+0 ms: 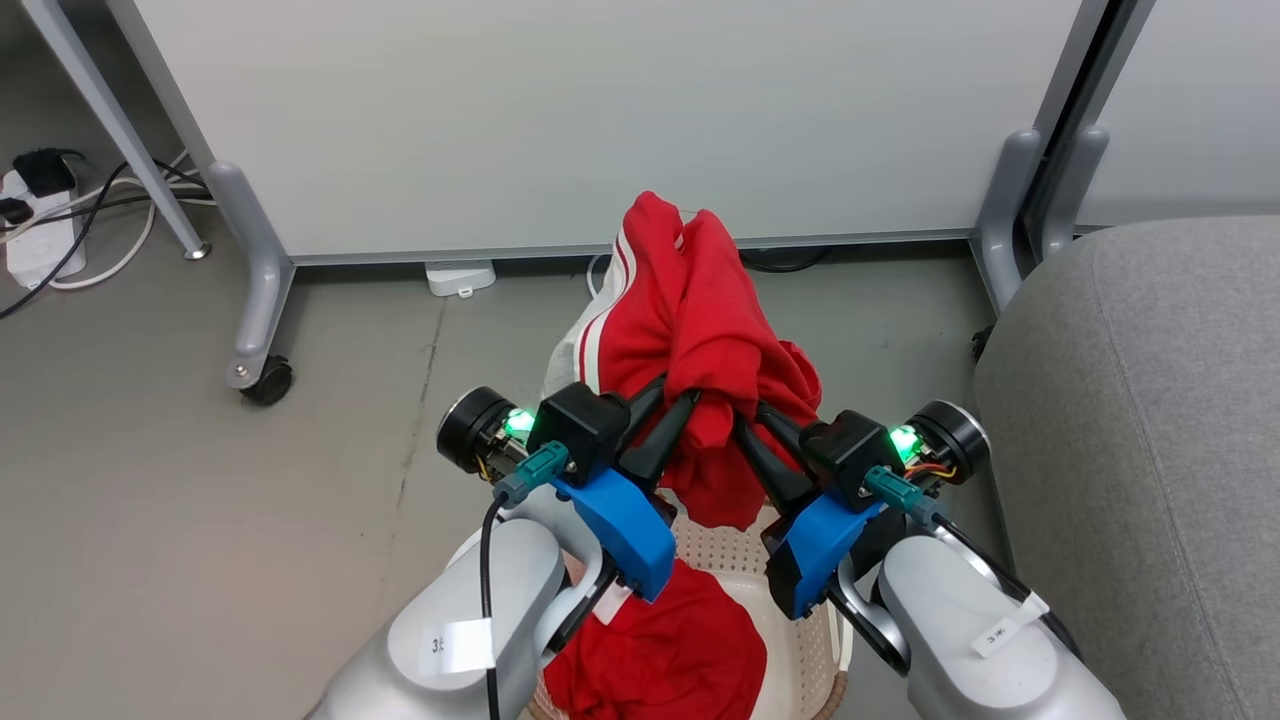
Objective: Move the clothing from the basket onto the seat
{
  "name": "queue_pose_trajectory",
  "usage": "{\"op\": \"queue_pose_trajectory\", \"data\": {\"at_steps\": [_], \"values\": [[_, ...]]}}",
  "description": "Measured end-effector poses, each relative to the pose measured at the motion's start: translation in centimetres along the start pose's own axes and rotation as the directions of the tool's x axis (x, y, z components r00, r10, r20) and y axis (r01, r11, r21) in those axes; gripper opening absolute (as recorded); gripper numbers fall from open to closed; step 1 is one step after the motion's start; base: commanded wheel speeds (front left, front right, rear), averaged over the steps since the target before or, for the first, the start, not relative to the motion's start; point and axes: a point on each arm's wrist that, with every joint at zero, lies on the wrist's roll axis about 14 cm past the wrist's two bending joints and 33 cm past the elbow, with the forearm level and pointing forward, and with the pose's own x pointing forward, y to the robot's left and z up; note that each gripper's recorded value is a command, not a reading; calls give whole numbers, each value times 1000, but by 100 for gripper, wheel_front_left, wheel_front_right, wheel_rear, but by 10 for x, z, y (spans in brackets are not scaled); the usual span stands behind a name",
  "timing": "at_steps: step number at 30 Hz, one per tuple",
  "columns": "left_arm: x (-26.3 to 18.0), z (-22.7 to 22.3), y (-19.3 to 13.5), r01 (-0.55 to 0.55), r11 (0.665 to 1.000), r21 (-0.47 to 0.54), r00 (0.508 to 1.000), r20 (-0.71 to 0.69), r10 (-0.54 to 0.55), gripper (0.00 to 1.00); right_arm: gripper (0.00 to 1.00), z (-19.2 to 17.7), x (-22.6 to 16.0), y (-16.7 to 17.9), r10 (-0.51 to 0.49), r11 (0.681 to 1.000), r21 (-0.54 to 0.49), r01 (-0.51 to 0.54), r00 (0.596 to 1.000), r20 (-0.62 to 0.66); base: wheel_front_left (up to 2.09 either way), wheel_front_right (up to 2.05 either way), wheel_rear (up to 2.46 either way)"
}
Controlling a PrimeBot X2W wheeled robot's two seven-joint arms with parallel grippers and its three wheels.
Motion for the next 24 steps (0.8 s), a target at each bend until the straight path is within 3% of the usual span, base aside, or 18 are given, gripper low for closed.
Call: {"op": "queue_pose_trajectory", "data": {"at_steps": [14, 15, 16, 24], "values": [[-2, 3, 4, -5, 1000, 6, 1000, 4, 5, 0, 0, 6, -4, 3, -4, 1000, 15, 4, 1000, 17, 0, 0, 0], [-1, 4, 5, -10, 1000, 6, 1000, 7, 10, 96, 0, 6, -4, 3, -4, 1000, 17, 4, 1000, 18, 0, 0, 0], [-2, 4, 6, -13, 1000, 10, 1000, 8, 13, 100, 0, 7, -4, 3, -5, 1000, 20, 4, 1000, 20, 0, 0, 0], [-1, 11, 10, -25, 999, 43, 999, 27, 24, 100, 0, 7, -5, 3, -10, 1000, 28, 9, 1000, 24, 0, 0, 0]]}}
